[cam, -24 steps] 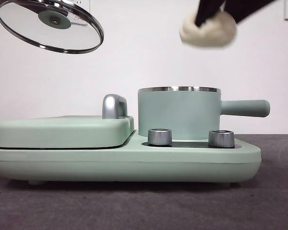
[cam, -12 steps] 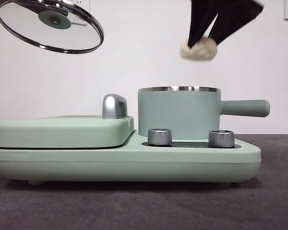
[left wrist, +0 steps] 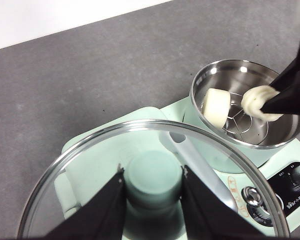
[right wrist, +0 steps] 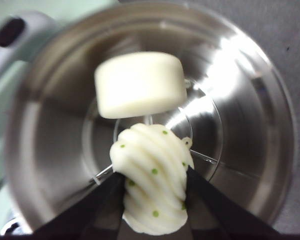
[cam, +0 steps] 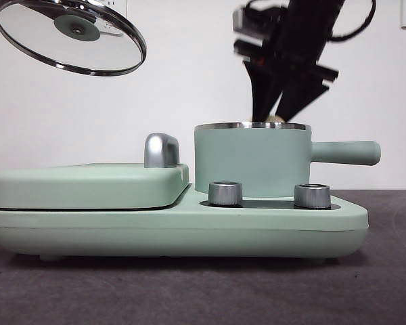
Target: Put the buns in a small steamer
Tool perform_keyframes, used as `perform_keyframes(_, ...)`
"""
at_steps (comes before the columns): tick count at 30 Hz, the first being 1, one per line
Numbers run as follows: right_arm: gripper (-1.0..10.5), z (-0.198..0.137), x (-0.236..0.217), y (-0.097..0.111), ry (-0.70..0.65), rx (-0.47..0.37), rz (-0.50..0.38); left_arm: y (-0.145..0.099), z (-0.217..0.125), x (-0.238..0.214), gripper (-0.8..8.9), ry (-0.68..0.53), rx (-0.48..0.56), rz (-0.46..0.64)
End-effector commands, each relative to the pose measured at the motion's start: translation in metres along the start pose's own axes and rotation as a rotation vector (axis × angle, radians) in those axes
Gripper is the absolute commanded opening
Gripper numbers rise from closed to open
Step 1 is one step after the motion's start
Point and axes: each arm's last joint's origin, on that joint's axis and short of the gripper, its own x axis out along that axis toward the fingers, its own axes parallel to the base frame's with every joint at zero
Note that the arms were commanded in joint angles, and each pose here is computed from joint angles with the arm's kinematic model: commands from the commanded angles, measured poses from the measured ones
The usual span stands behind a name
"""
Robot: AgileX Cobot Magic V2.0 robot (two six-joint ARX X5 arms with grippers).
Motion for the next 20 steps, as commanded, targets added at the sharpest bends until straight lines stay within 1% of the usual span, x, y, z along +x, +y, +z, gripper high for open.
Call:
perform_keyframes(1,1.6,0.006,0.012,0.001,0.010,-0.021,0.006,-0.001,0.007,-0.004,0.12,-0.045,0.003,-0.002)
perform_keyframes(4,1.7,0.006,0.021,0.001,0.017,-0.024,0.006,-0.001,0.007,-0.004,0.12,-0.045,0.003,-0.002)
perform_keyframes(8,2.9,0.009,0.021,0.001,-0.005,-0.028,0.007,-0.001,0.007,-0.004,0.12,-0.044,0.003,-0.002)
perform_keyframes(10,3.4,0.011,0.012,0.002,-0.024,-0.029,0.007,-0.001,0.007,-0.004,0.13,-0.043,0.000,-0.002)
perform_keyframes(14,3.4,0.019,-0.030,0.006,-0.101,-0.040,0.004,-0.001,0.006,-0.004,0.13,-0.036,-0.001,-0.002)
perform_keyframes(16,3.4,0.023,-0.060,0.010,-0.209,-0.053,0.005,-0.001,0.005,-0.004,0.12,-0.028,-0.002,-0.003)
perform_keyframes(18,3.4,0.030,-0.092,0.013,-0.403,-0.074,-0.001,-0.001,0.004,-0.004,0.13,-0.018,-0.003,-0.003)
perform_keyframes(19,3.4,0.034,-0.111,0.015,-0.535,-0.088,-0.005,-0.001,0.004,-0.004,0.12,-0.012,-0.004,-0.003)
perform_keyframes(20,3.4,0.036,-0.124,0.016,-0.614,-0.096,-0.008,-0.001,0.003,-0.004,0.13,-0.007,-0.004,-0.004)
